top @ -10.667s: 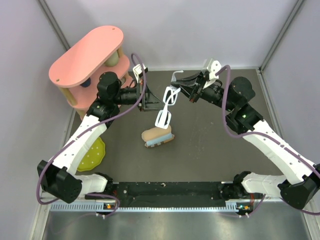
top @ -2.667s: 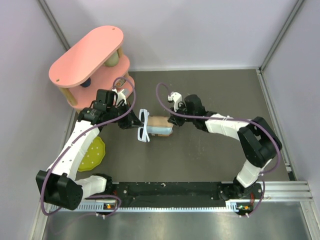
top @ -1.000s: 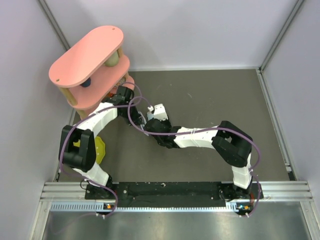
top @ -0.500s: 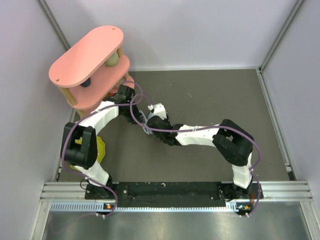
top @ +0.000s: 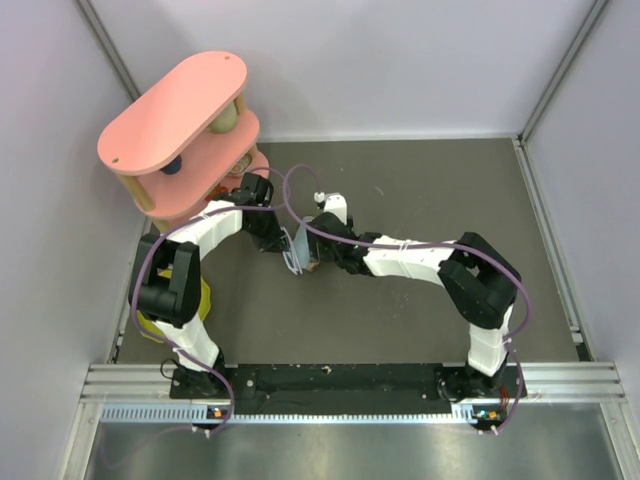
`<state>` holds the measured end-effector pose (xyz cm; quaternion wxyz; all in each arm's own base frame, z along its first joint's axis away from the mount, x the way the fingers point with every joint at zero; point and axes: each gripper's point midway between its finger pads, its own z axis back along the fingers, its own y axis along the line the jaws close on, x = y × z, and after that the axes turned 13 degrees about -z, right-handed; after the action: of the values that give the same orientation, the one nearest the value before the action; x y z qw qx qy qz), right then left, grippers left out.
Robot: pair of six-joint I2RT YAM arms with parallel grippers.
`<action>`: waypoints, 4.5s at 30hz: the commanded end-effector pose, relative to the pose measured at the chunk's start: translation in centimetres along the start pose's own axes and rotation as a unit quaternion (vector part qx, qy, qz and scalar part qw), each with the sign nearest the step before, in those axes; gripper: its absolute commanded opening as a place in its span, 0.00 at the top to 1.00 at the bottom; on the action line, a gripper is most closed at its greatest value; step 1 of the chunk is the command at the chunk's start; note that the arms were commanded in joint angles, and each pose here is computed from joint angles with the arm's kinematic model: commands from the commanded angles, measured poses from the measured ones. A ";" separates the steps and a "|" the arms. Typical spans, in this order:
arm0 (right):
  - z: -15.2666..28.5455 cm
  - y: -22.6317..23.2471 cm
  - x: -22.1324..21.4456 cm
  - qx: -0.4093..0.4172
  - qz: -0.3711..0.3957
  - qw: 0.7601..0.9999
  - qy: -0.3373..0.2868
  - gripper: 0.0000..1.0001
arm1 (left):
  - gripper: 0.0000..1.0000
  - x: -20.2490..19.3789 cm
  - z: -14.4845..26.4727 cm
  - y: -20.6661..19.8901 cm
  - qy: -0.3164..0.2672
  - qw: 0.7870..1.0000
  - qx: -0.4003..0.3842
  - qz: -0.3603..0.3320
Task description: Organize the sunglasses
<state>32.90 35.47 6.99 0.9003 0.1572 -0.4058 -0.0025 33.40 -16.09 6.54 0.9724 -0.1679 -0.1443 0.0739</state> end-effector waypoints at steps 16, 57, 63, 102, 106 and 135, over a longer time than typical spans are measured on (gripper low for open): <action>-1.8 1.7 4.5 0.032 -0.090 0.993 0.063 0.46 | 1.00 0.1 -0.7 -0.2 0.002 1.000 -0.010 -0.019; -0.8 -1.2 4.6 -0.042 -0.044 0.993 0.098 0.79 | 1.00 1.4 0.4 -2.0 -0.007 0.998 -0.043 -0.050; -0.6 -1.5 5.1 -0.047 -0.027 0.994 0.095 0.81 | 1.00 2.6 2.8 -2.7 -0.028 0.995 -0.046 -0.085; -0.1 1.2 5.6 -0.049 0.027 0.996 0.075 0.90 | 1.00 0.3 0.6 -2.4 -0.005 0.994 0.011 -0.110; -0.1 2.0 5.5 -0.041 0.032 0.996 0.073 0.90 | 1.00 0.2 -0.3 -1.8 0.002 0.994 0.027 -0.107; 0.1 3.5 4.9 -0.033 0.042 0.996 0.078 0.91 | 0.71 0.6 -0.3 -3.1 0.007 0.994 0.030 -0.109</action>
<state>35.45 35.70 9.42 0.9453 0.0842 -0.3142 0.0226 33.85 -18.11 6.91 0.9823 -0.1177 -0.1447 -0.0143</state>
